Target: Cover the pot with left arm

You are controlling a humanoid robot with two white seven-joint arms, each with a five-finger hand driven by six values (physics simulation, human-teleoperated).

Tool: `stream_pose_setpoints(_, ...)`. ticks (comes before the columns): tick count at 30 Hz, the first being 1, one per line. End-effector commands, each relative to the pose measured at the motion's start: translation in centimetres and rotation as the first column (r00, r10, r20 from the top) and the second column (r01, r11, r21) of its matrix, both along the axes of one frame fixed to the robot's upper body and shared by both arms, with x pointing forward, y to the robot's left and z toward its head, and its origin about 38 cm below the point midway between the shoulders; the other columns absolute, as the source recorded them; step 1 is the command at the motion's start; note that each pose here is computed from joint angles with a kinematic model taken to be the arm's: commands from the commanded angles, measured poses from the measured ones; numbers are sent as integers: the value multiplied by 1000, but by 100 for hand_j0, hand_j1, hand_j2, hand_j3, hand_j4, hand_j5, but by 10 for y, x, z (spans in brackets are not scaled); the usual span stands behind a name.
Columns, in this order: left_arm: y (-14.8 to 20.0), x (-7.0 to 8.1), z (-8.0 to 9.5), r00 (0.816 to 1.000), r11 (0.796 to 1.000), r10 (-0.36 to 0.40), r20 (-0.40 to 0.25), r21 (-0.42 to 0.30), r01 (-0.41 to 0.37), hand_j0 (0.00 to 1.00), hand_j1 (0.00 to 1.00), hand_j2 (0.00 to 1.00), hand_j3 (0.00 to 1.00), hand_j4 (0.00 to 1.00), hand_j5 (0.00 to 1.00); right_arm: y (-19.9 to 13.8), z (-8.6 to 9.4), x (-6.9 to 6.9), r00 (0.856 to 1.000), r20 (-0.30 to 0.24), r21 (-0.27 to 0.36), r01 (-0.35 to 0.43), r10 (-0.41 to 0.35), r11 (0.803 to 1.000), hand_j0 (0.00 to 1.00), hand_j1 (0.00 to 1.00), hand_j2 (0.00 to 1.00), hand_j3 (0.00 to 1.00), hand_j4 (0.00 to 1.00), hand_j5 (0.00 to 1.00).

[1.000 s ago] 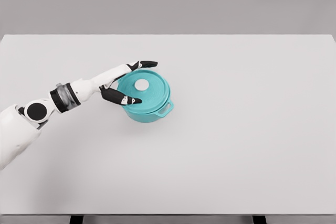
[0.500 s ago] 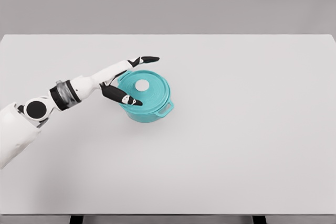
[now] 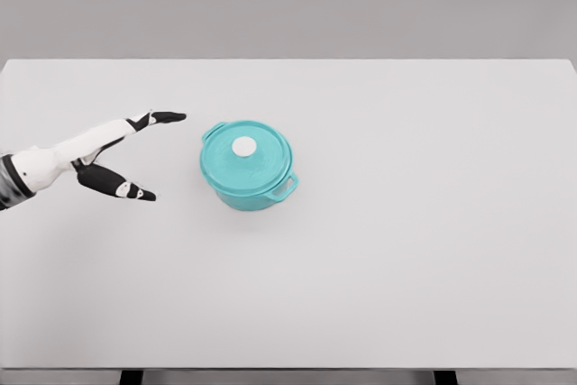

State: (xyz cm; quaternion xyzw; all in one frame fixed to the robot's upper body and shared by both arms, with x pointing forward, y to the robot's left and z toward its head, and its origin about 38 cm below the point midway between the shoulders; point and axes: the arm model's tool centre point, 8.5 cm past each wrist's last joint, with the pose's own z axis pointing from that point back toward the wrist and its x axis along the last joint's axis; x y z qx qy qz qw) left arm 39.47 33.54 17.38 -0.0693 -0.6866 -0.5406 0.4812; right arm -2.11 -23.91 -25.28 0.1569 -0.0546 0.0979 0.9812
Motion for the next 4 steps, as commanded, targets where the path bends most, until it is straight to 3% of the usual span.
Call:
stream_pose_setpoints(1, 25, 2, 22, 998, 998, 55, 41, 12, -55, 100, 100, 100, 100, 100, 100, 0, 0, 0, 1000, 0, 0, 0, 0, 1000, 100, 100, 100, 100, 100, 100)
stream_pose_setpoints(4, 53, 2, 10, 992, 991, 128, 12, 49, -129, 100, 100, 100, 100, 100, 100, 0, 0, 0, 1000, 0, 1, -2, 2, 1000, 100, 100, 100, 100, 100, 100)
